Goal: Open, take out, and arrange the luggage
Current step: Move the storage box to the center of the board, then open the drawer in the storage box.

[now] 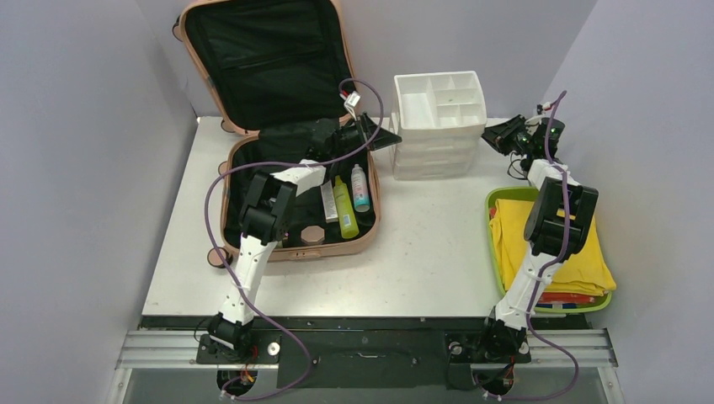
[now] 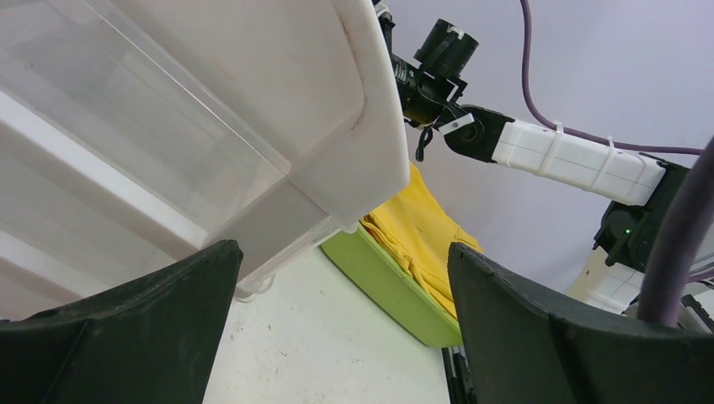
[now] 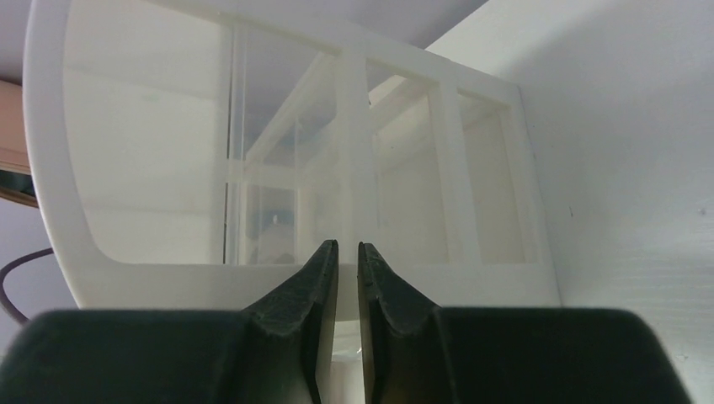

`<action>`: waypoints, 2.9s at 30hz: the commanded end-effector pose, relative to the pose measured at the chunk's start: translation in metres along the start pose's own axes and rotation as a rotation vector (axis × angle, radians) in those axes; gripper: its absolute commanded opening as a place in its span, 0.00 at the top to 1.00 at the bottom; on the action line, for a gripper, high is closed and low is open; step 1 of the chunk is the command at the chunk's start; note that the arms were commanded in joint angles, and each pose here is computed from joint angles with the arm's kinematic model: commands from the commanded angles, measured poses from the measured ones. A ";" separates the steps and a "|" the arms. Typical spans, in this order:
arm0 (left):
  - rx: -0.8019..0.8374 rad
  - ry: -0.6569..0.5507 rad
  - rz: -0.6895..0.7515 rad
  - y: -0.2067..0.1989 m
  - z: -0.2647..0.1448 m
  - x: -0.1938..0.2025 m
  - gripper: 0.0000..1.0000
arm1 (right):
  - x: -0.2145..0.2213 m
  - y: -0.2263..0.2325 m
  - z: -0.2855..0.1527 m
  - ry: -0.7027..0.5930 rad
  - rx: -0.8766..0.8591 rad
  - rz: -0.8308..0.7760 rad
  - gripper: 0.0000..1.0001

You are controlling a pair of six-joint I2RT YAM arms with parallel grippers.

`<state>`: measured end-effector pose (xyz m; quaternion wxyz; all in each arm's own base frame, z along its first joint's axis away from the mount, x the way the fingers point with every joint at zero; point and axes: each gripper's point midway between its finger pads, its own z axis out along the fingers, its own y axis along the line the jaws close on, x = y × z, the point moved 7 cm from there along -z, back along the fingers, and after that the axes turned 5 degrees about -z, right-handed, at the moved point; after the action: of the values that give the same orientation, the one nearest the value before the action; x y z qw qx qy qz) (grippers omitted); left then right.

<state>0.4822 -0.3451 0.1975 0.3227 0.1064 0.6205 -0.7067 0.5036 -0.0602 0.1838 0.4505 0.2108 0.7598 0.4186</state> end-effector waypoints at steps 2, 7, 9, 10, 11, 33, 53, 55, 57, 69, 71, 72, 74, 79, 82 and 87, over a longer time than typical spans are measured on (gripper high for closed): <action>0.098 -0.002 0.047 -0.026 0.011 -0.002 0.10 | 0.013 0.006 0.002 0.079 -0.060 -0.057 0.88; 0.116 0.008 0.045 -0.034 0.013 -0.001 0.11 | 0.019 0.012 -0.001 0.119 -0.090 -0.088 0.89; 0.121 0.016 0.041 -0.037 0.012 0.001 0.11 | 0.023 0.013 -0.003 0.143 -0.094 -0.098 0.89; 0.124 0.023 0.038 -0.039 0.012 0.002 0.11 | 0.024 0.013 -0.004 0.148 -0.098 -0.110 0.89; 0.126 0.025 0.037 -0.040 0.012 0.003 0.11 | 0.026 0.013 -0.006 0.161 -0.103 -0.107 0.90; 0.190 0.060 0.028 -0.087 0.000 0.003 0.13 | 0.039 0.039 -0.039 0.251 -0.200 -0.165 0.90; 0.178 0.093 0.022 -0.086 -0.011 0.012 0.13 | 0.030 0.014 -0.102 0.484 -0.031 -0.486 0.66; 0.178 0.094 0.021 -0.086 -0.011 0.012 0.13 | 0.035 0.010 -0.106 0.494 -0.009 -0.493 0.66; 0.178 0.094 0.021 -0.087 -0.012 0.013 0.13 | 0.042 0.005 -0.109 0.516 0.009 -0.485 0.67; 0.165 0.101 0.030 -0.089 -0.018 0.015 0.09 | 0.027 0.008 -0.114 0.459 0.026 -0.450 0.68; 0.157 0.097 0.038 -0.089 -0.019 0.012 0.09 | 0.029 0.013 -0.118 0.467 0.001 -0.457 0.71; 0.157 0.096 0.039 -0.089 -0.020 0.012 0.09 | 0.030 0.016 -0.121 0.470 -0.019 -0.459 0.72; 0.157 0.098 0.041 -0.091 -0.021 0.011 0.08 | 0.036 0.019 -0.127 0.500 -0.045 -0.465 0.73; 0.164 0.107 0.031 -0.089 -0.020 0.013 0.08 | 0.051 0.026 -0.136 0.536 -0.108 -0.446 0.75; 0.173 0.108 0.023 -0.091 -0.019 0.015 0.08 | 0.047 0.030 -0.132 0.495 -0.114 -0.455 0.76; 0.170 0.113 0.016 -0.092 -0.024 0.019 0.08 | 0.035 0.032 -0.123 0.349 -0.034 -0.398 0.77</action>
<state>0.4236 -0.3313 0.2190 0.2581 0.1370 0.6089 -0.7375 0.3654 -0.0716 0.1891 0.3067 -0.0417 0.8694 0.3853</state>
